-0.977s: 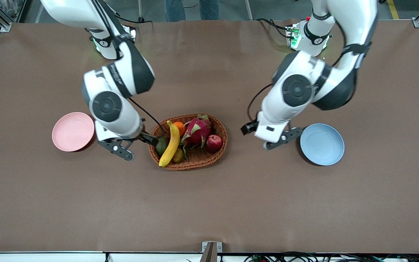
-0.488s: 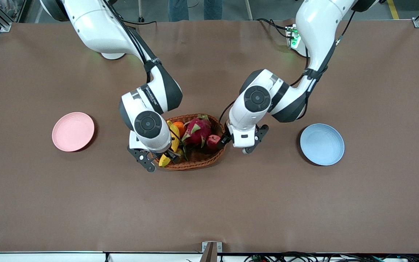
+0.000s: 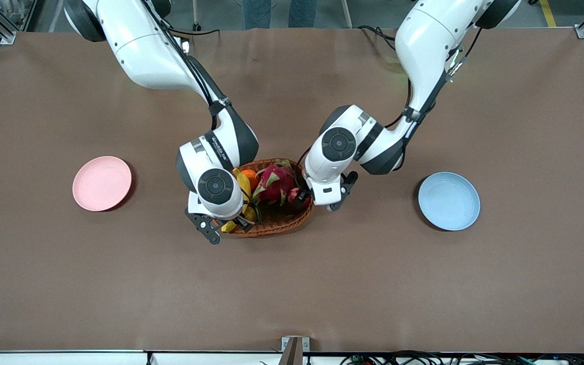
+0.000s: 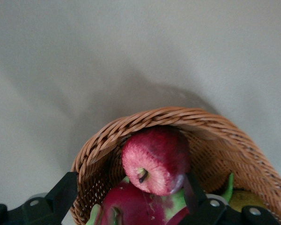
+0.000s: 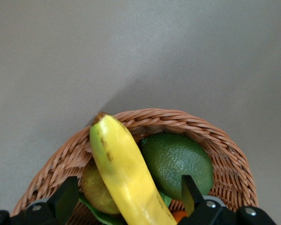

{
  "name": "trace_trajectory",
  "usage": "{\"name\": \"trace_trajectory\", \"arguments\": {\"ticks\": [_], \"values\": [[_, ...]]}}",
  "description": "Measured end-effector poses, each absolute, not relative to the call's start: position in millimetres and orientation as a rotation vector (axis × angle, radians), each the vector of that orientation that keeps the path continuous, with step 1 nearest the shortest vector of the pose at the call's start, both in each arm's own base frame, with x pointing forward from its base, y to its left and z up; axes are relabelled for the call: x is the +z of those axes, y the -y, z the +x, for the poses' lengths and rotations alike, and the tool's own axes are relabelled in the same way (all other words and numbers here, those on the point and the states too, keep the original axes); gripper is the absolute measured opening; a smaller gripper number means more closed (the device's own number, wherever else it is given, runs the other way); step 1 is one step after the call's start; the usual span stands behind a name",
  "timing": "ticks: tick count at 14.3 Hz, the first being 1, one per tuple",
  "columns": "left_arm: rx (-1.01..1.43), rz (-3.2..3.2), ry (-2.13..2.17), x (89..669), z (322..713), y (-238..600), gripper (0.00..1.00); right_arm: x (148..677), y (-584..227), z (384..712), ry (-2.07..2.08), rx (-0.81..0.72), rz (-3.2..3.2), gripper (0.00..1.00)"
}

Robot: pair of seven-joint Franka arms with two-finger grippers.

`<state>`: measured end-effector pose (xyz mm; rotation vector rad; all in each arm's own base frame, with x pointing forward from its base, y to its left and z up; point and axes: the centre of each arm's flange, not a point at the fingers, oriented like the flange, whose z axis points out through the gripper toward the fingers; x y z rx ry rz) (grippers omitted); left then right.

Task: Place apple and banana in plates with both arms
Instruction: 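Close the right gripper on the banana while the left gripper grasps the apple, then carry the banana to the pink plate while the left gripper lifts the apple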

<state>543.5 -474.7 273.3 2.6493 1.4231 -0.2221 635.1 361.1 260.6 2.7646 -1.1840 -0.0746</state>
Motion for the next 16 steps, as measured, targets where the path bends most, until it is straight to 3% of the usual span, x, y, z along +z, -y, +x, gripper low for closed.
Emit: {"name": "trace_trajectory", "arguments": {"ticks": [3, 7, 8, 16], "values": [[-0.240, 2.664, -1.430, 259, 540, 476, 1.00, 240, -368, 628, 1.151, -0.100, 2.750, 0.91], [-0.219, 2.630, -1.425, 251, 545, 478, 1.00, 237, -379, 622, 1.064, -0.106, 2.778, 0.51], [-0.212, 2.620, -1.424, 252, 547, 478, 1.00, 238, -377, 623, 1.065, -0.110, 2.779, 0.46], [-0.196, 2.537, -1.480, 242, 558, 485, 1.00, 270, -317, 654, 1.080, -0.322, 2.842, 0.42]]}}
